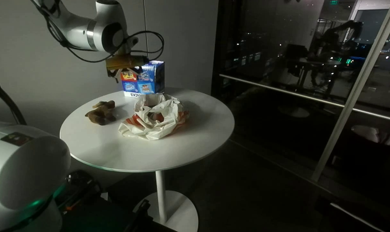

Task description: Remove the moose toy, the beetroot plushy and the duster from the plastic

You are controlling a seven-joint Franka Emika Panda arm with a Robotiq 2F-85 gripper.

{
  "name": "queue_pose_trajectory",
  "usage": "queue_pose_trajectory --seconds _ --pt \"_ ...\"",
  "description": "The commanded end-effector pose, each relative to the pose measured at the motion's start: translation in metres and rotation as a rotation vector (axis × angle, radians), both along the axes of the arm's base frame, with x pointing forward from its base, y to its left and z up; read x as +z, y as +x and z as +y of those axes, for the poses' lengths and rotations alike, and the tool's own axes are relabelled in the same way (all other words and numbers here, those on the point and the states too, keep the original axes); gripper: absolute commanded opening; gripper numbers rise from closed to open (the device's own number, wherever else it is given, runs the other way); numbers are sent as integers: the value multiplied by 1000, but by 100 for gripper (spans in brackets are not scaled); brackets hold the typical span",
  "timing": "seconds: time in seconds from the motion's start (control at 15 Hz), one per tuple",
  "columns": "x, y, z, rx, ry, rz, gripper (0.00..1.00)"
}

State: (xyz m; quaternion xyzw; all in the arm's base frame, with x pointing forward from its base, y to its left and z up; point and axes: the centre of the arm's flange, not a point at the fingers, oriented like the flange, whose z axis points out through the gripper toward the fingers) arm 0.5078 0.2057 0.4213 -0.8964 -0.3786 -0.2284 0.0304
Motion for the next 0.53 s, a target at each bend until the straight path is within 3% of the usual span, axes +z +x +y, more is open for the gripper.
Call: queue_pose_trajectory --seconds 0.0,0.2,0.47 --pt "2 1 -4 -15 0 -4 100" --pt "1 2 -4 -17 -11 -18 100" --pt "-6 40 -13 -89 8 38 100"
